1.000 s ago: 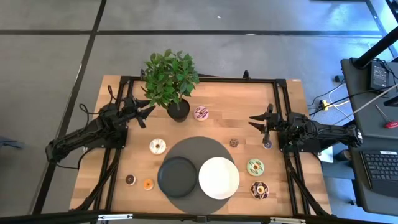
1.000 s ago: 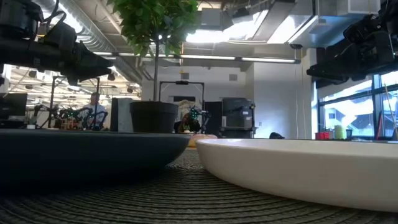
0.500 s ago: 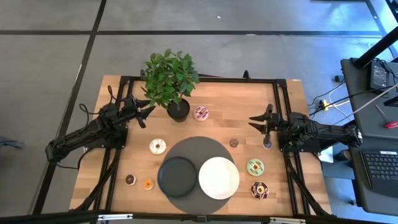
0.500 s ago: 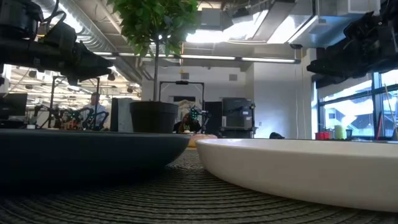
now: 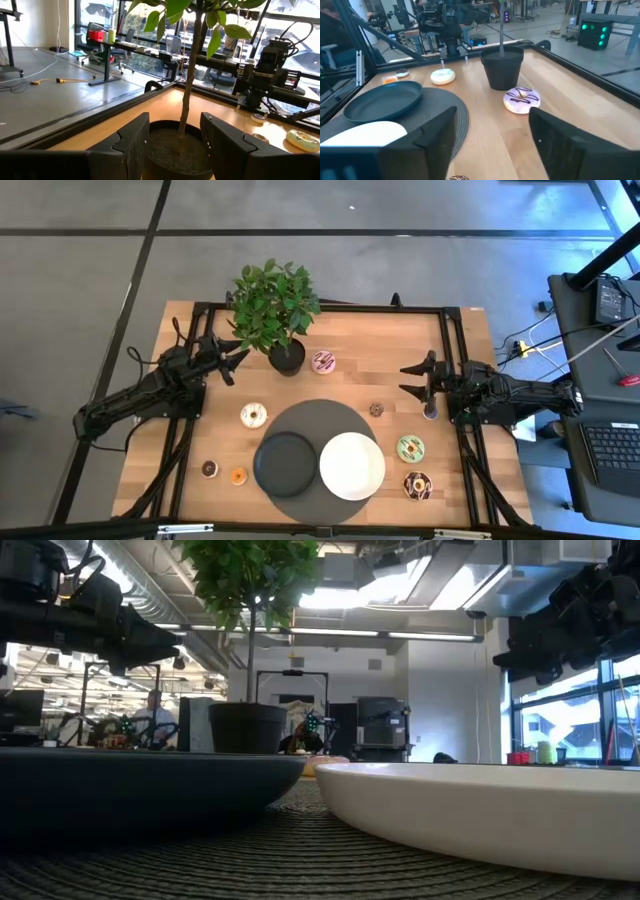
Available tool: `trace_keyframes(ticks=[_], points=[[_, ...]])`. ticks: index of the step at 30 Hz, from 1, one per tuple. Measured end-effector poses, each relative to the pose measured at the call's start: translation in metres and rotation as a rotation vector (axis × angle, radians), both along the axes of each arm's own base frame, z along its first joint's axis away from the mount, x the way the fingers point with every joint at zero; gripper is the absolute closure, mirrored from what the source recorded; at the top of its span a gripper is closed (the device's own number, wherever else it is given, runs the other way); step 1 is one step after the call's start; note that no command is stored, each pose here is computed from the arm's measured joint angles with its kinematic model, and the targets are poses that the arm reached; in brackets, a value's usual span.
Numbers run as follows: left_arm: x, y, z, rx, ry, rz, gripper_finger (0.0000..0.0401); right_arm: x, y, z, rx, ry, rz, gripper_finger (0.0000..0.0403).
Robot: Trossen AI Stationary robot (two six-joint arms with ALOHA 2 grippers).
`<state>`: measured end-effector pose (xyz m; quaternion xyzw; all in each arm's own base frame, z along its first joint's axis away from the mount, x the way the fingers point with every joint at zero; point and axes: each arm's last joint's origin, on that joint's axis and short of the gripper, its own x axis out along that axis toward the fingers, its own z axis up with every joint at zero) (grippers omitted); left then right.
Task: Pick & Place donuts
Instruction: Put the big green donut into the white plate
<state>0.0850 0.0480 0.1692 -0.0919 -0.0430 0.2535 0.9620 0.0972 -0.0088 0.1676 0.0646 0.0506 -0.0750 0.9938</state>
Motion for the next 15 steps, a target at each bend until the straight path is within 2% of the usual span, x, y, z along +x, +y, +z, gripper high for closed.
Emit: trace_keyframes(ticks=[5, 7, 9, 12, 15], points=[[0.0, 0.0, 0.0001, 0.0, -0.001, 0.001, 0.0226, 0.0, 0.0, 0.0, -0.008, 0.001, 0.0, 0.0123], [0.0001, -0.0001, -0.0004, -0.033, -0.014, -0.005, 0.0227, 0.0, 0.0, 0.0, -0.009, 0.001, 0.0, 0.0121], [0.0009, -0.0013, -0.0013, -0.064, -0.018, -0.055, 0.0229, 0.0, 0.0, 0.0001, -0.03, 0.004, 0.003, 0.0121], [0.0041, -0.0061, -0.0003, -0.052, -0.004, -0.208, 0.0236, 0.0, 0.0, 0.0001, -0.044, 0.005, 0.004, 0.0121], [0.0074, -0.0088, -0.0026, -0.066, 0.025, -0.265, 0.0243, 0.0, 0.0, 0.0001, -0.058, 0.007, 0.005, 0.0121]])
